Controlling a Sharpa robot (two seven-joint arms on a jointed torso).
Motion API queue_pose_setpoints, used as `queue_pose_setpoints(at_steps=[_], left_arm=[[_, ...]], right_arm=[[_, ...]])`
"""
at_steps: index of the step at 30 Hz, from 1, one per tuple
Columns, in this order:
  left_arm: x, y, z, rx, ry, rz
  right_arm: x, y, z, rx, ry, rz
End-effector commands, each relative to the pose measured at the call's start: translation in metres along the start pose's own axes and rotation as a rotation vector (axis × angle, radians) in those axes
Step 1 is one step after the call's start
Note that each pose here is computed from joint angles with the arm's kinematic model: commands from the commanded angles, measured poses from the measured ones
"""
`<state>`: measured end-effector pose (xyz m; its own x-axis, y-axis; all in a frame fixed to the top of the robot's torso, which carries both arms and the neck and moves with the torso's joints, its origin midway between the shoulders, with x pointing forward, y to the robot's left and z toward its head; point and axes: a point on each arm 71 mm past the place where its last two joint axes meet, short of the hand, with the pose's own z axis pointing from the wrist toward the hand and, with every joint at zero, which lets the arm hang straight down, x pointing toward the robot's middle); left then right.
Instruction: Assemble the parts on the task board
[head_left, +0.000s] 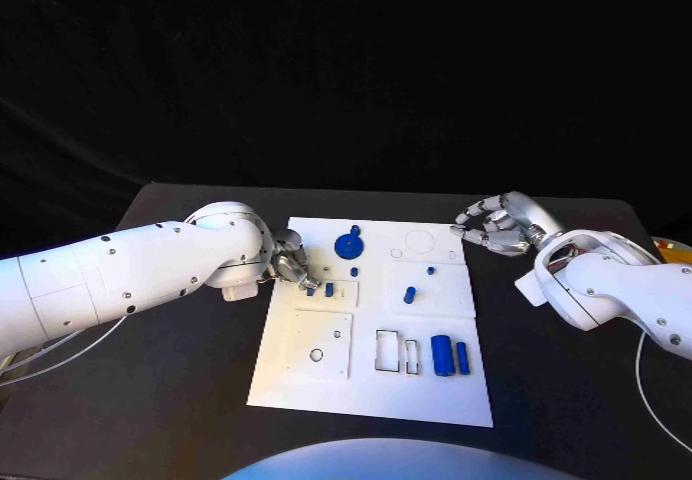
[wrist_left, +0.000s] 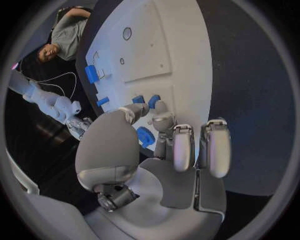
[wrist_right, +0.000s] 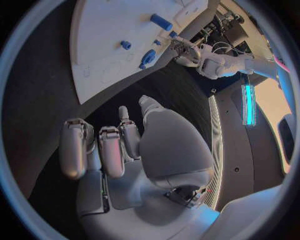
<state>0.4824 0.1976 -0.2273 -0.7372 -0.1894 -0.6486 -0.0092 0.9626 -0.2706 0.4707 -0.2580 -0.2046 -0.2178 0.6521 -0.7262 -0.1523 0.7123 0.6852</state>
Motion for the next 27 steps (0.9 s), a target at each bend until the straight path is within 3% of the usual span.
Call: queue_pose_setpoints(at_steps=[1,18,22,27], left_arm=[[0.0009,0.0007,0.0002,-0.005,0.001,-0.009],[-0.0114,0.003,-0.0076,0.047,-0.11,-0.174],[-0.0158,0.0015,-0.0095,0.099,-0.152,-0.245],[-0.0241,-0.0052,-0.0129,0.238,-0.242,-0.32]], right_arm=[[0.0,0.001,0.0,-0.011,0.002,-0.003],[0.0,0.001,0.0,-0.012,0.0,-0.003],[0.0,0.0,0.0,-0.011,-0.001,-0.003],[0.0,0.0,0.0,-0.01,-0.001,-0.003]])
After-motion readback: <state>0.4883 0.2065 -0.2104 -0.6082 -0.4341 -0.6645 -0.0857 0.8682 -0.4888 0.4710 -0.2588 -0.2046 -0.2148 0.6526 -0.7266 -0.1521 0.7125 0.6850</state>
